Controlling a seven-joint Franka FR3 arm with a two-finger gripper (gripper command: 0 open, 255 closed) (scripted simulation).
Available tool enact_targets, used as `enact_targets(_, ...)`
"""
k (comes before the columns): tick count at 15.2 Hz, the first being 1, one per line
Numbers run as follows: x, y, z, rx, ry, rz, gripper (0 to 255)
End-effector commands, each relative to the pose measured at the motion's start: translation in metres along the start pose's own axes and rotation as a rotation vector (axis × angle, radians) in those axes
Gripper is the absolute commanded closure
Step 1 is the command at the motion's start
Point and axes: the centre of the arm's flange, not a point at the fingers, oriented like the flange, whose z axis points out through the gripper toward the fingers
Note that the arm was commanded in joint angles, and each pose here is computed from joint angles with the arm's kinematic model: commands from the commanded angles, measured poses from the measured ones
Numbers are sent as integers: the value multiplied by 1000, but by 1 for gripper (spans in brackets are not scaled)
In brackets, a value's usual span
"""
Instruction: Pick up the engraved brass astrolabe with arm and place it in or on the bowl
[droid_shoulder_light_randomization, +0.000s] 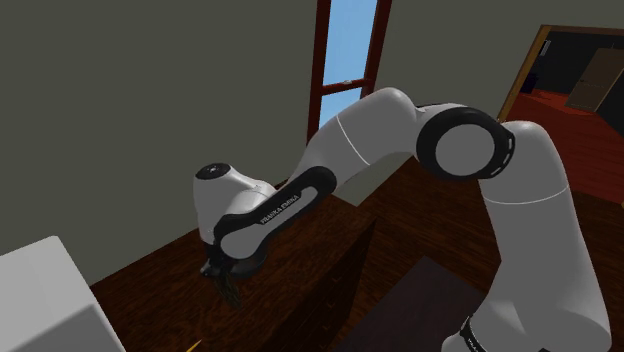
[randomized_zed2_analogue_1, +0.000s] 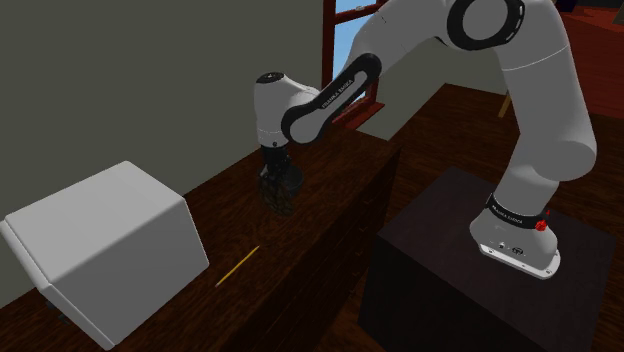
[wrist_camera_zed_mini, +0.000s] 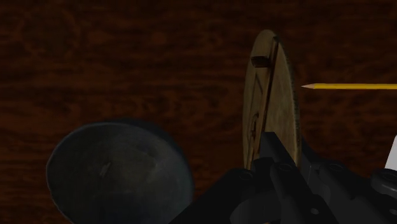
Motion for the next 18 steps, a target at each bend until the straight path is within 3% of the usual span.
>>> enact_targets(1, 0, 0, -11, 0, 0, 0, 255)
enact_targets(18, 10, 9, -96, 0, 0, 0, 255)
